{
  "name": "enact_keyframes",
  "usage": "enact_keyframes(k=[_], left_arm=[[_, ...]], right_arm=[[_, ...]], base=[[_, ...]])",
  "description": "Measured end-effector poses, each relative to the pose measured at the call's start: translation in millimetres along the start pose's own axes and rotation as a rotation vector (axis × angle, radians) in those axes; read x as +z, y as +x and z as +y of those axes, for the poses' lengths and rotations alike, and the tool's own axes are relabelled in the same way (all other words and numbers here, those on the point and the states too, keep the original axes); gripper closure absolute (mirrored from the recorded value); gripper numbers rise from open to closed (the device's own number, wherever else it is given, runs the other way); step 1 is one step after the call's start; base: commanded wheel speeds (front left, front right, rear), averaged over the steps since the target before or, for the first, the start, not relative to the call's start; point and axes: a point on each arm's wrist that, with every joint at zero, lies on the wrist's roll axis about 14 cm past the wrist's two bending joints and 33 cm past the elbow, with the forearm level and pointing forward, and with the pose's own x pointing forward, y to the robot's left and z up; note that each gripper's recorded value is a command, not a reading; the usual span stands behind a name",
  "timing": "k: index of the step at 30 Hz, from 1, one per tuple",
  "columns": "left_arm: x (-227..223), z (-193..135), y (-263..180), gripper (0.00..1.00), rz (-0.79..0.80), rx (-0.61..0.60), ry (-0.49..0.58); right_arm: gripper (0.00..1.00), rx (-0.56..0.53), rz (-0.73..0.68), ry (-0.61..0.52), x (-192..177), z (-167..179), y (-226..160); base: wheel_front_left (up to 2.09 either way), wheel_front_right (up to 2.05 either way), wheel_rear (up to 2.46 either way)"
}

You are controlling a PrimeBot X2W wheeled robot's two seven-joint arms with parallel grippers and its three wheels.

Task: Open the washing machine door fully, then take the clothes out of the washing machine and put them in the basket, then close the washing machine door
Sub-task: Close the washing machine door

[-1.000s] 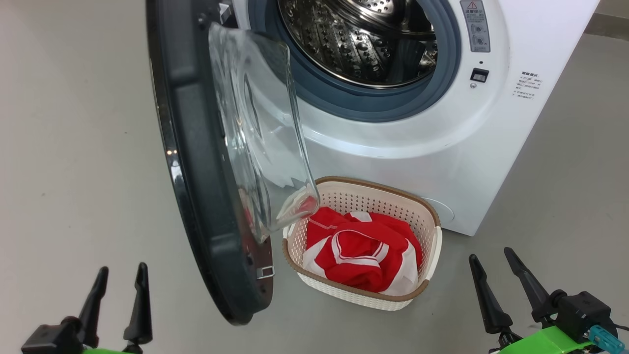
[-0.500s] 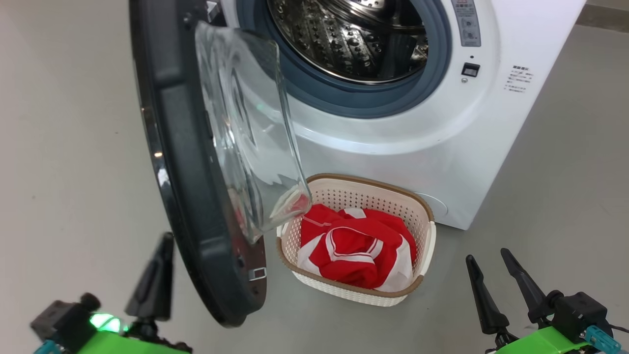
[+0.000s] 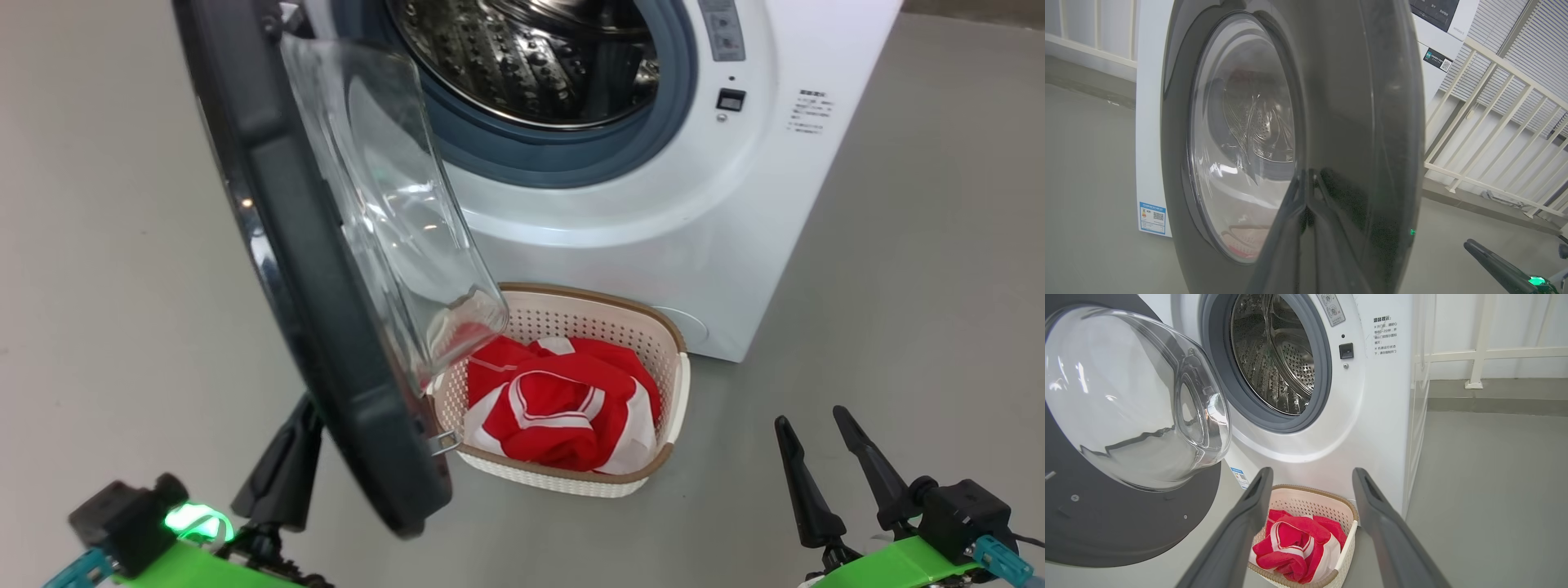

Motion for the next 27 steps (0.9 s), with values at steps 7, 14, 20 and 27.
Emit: enact_keyframes(k=[7,14,20,27], left_arm=[[-13.4,-29.6,21.6,1.00,0.033,-0.102,-0.012],[-27.4,-50.5,47.5,1.00,0.059,-0.167,-0.009],[-42.4,-78.0,78.2,1.00,0.088,-0.257,0.022],[-55.6,-107.8,116.7,1.00,0.093,-0.328,0.031]], right_arm=[[0.00,-0.035,-0.011,0.005,2.8,-10.6,-2.7],[0.00,-0.066,-0.023,0.009,5.6,-20.0,-4.9],[0.00,-0.110,-0.039,0.017,9.3,-33.1,-7.6],[0.00,-0.180,-0.051,0.031,11.2,-52.5,-17.5]], base=[[0.00,0.00,0.00],[0.00,0.00,0.00],[0.00,0.00,0.00],[0.00,0.00,0.00]])
